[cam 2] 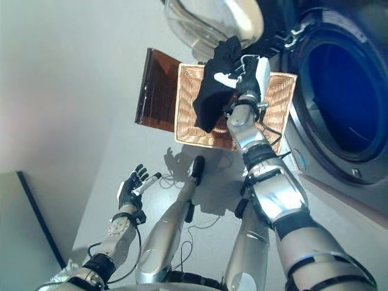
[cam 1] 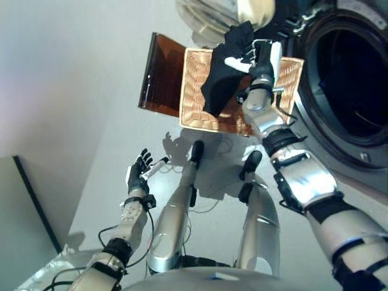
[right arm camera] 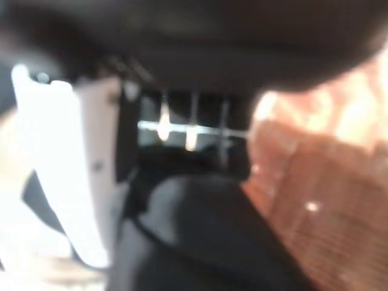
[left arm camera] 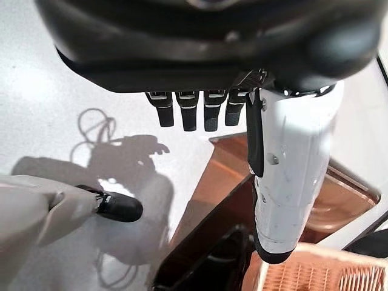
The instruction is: Pick up the clothes and place them into the washing machine
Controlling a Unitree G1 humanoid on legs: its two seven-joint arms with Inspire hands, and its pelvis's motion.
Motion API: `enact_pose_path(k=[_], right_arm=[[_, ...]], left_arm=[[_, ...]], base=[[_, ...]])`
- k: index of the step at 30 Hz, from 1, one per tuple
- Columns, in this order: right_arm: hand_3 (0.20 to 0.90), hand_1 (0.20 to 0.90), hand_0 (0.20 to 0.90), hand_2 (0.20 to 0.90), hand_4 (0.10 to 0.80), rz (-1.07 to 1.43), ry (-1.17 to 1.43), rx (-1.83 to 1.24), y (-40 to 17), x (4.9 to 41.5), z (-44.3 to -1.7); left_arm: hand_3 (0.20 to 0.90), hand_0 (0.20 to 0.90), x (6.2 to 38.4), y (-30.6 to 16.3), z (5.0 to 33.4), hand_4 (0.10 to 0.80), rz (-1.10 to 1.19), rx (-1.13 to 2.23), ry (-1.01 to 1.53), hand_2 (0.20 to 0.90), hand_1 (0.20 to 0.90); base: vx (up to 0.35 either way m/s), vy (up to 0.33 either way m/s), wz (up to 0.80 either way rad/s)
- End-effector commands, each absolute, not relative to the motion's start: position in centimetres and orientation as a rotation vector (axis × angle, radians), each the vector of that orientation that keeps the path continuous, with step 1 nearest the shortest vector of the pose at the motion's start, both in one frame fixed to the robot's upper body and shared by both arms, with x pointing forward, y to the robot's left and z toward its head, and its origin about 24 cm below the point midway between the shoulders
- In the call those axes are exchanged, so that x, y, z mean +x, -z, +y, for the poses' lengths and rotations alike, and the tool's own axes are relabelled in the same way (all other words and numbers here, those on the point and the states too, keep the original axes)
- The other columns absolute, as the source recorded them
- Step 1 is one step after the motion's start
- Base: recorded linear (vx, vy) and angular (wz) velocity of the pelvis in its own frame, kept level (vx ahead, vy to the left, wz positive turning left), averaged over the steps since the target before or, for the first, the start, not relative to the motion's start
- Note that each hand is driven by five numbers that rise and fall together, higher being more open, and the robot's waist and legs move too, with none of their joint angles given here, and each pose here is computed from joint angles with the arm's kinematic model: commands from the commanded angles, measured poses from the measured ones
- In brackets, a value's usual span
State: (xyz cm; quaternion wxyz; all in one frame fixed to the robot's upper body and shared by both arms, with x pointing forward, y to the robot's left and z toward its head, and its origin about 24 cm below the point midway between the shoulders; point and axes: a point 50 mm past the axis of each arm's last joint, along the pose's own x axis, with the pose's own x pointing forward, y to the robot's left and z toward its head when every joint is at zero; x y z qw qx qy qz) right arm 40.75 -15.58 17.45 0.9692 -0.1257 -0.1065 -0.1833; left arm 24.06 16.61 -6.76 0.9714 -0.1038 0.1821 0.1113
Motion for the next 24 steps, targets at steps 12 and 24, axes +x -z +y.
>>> enact_pose_path(k=[12,24], right_arm=[[0.2,0.2,0.2,0.2,0.3,-0.517,0.435,0.444,-19.8,37.3,-20.4],[0.2,0.2,0.2,0.2,0.3,-0.475,0.561,0.686,-18.1,37.2,-24.2]], left_arm=[[0.9,0.9,22.1,8.7,15.4,0.8,0.451,-0.234,-0.204,0.9,0.9],[0.9,0.9,21.5,9.0,14.3,0.8,0.474,-0.295,-0.174,0.9,0.9]], base=[[0.031,0.006,-0.09],[0.0,0.0,-0.03]])
